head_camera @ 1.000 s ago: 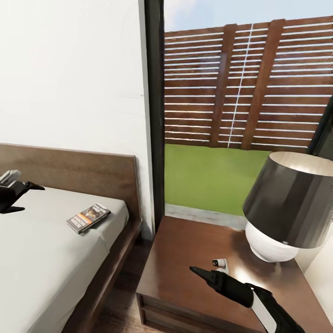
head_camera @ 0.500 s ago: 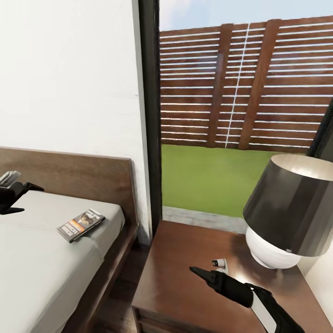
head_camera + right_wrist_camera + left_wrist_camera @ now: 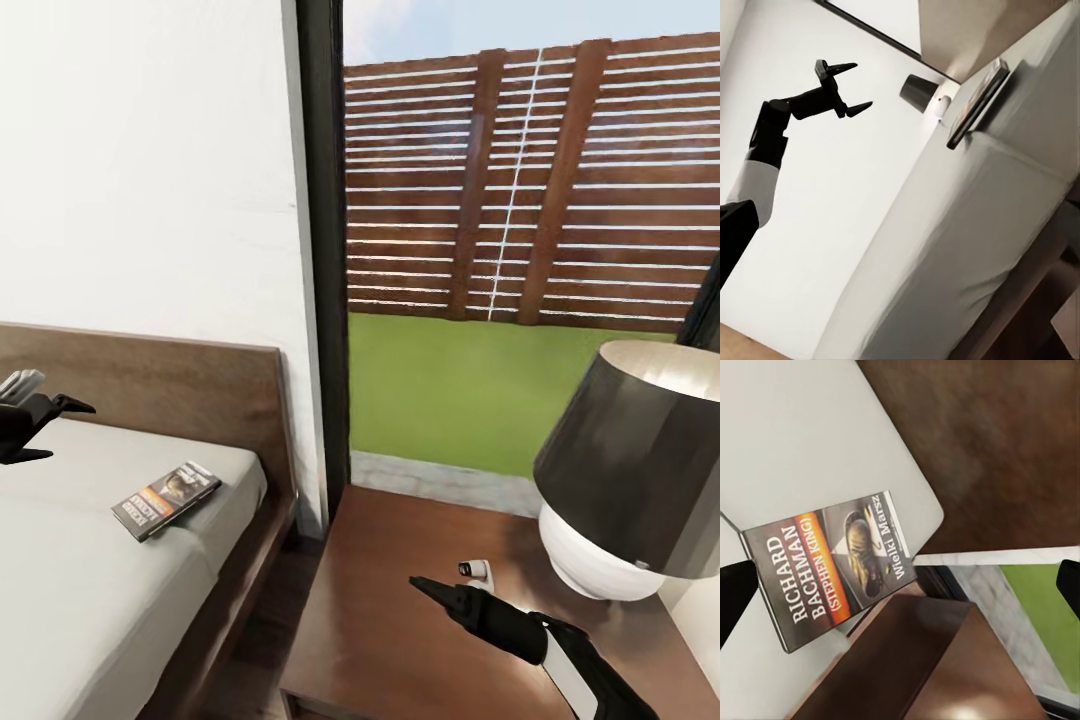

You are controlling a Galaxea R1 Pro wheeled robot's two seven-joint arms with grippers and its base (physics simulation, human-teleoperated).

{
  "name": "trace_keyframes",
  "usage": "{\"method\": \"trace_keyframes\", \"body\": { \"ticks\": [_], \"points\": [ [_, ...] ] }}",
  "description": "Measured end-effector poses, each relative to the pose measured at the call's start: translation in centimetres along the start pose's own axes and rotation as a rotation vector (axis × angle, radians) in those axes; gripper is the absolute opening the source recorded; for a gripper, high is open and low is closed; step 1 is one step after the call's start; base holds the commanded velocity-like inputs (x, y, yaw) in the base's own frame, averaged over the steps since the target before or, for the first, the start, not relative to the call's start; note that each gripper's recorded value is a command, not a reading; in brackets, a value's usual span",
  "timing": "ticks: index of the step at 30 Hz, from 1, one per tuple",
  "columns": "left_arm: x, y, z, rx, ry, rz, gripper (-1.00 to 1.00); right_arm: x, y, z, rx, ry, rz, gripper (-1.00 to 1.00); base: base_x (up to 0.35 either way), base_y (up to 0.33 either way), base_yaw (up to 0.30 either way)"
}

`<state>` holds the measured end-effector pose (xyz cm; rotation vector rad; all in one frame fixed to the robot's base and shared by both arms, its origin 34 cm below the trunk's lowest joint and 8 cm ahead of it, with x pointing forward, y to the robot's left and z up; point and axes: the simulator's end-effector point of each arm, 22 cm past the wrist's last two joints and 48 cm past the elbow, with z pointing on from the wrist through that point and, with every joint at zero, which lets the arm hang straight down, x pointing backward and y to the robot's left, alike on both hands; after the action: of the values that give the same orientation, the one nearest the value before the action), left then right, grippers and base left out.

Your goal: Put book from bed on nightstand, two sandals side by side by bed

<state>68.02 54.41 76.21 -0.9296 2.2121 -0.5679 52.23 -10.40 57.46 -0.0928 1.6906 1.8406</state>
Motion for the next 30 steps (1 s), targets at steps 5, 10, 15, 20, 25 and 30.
{"method": "trace_keyframes", "body": {
  "ticks": [5,10,15,20,25,30],
  "points": [
    [0.01,-0.01,0.02,0.000,0.000,0.000,1.00,0.00,-0.02,0.00,0.001,0.000,0.001,1.00,0.098,0.000,0.000],
    [0.01,0.05,0.02,-0.001,0.000,-0.001,1.00,0.01,-0.05,0.00,0.002,0.000,0.002,1.00,0.059,0.000,0.000],
    [0.02,0.15,0.08,-0.003,0.002,-0.004,1.00,0.01,-0.04,0.04,0.001,-0.001,0.003,1.00,0.016,0.000,0.000],
    [0.01,0.20,0.09,-0.003,0.002,-0.005,1.00,0.02,-0.03,0.07,0.000,-0.001,0.004,1.00,0.005,0.000,0.000],
    [0.02,0.24,0.11,-0.003,0.003,-0.006,1.00,0.04,-0.04,0.09,0.001,0.000,0.004,1.00,0.001,0.000,0.000],
    [0.43,0.95,0.80,-0.010,0.019,-0.033,1.00,0.04,-0.05,0.07,0.001,0.000,0.002,1.00,0.000,0.000,0.000]
  ]
}}
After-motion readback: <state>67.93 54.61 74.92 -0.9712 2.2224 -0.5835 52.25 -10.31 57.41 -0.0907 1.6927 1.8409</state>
